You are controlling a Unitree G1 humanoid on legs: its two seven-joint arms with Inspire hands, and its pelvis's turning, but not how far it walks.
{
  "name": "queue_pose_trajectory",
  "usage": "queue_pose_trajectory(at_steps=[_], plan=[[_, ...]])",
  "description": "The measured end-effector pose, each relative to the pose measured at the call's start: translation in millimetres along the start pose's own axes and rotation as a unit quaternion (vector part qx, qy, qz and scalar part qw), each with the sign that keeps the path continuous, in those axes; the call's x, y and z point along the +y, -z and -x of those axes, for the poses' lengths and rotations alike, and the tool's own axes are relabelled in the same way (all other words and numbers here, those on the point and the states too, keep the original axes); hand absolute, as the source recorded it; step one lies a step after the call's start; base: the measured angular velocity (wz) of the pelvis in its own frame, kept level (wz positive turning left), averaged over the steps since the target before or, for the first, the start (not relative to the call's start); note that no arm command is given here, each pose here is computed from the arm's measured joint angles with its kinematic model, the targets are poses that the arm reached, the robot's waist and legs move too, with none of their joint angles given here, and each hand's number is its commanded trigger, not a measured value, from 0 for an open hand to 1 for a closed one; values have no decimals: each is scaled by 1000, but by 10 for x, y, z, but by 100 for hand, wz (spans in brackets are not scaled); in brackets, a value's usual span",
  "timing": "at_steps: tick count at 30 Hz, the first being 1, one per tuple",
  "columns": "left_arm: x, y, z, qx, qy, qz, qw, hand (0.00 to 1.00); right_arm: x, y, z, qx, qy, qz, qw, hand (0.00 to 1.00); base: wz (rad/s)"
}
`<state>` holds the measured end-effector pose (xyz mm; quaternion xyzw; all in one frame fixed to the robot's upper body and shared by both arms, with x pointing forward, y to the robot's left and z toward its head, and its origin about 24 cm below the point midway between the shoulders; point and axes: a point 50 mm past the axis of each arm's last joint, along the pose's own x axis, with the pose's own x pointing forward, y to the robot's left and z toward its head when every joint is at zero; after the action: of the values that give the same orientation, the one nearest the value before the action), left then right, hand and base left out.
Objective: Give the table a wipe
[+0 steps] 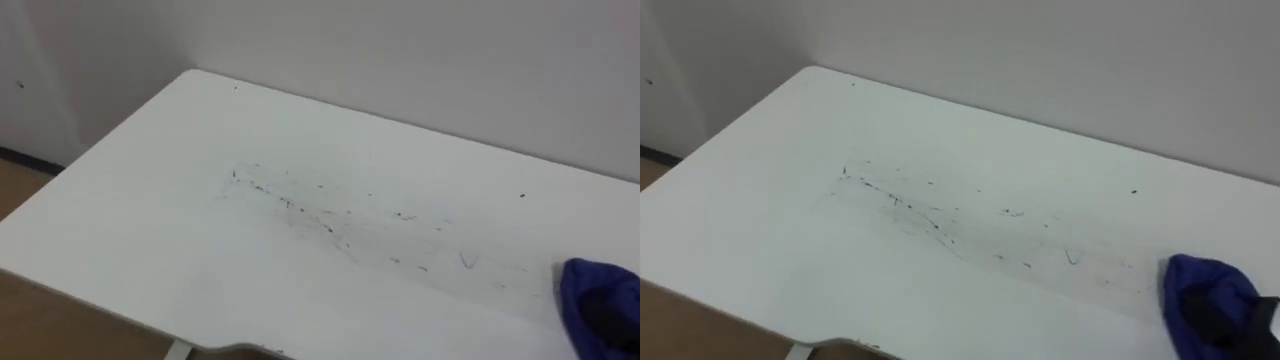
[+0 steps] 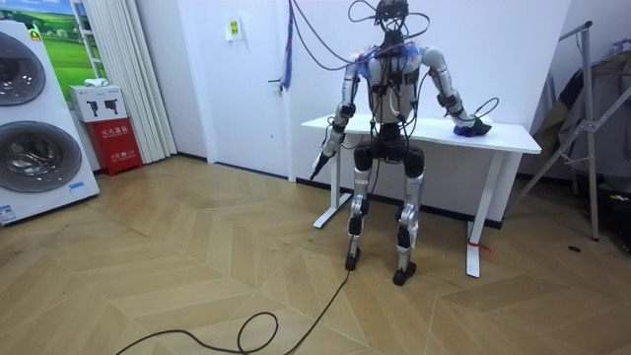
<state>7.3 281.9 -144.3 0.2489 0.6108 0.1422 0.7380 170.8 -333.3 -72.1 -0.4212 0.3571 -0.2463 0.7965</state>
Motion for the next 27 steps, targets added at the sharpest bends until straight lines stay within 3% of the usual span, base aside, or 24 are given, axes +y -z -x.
queue_pose_trajectory(at_steps=[1, 4, 6, 9, 10, 13, 14, 17, 22, 27], plan=[[-36, 24, 9, 5, 5, -3, 1000, 0, 41, -145, -15, -12, -11, -2, 1000, 100, -80], [-109, 39, 25, 17, 22, -5, 1000, 0, 280, -1101, 85, -148, -75, 31, 986, 100, -56], [-145, -7, 25, 11, 32, -16, 999, 0, 358, -1855, 320, -285, -100, 59, 952, 100, 22], [-132, 27, 26, 22, 33, -22, 999, 0, 303, -2281, 445, -350, -103, 57, 929, 100, 48], [-130, 70, 34, 29, 34, -24, 999, 0, 321, -2275, 454, -352, -104, 63, 928, 100, 53], [-160, 299, 98, 62, 40, -17, 997, 0, 506, -1974, 443, -330, -124, 98, 931, 100, 39], [-160, 329, 105, 67, 40, -16, 997, 0, 644, -1651, 419, -295, -142, 116, 938, 100, 46], [-169, 365, 120, 69, 37, -14, 997, 0, 639, -1193, 442, -280, -97, 61, 953, 100, 28], [-35, 277, 72, 49, 4, 21, 999, 0, 366, -348, 363, -170, 16, 18, 985, 100, -25], [102, 156, 45, 6, -32, 41, 999, 0, -190, 721, 351, 16, 111, -11, 994, 100, -22]])
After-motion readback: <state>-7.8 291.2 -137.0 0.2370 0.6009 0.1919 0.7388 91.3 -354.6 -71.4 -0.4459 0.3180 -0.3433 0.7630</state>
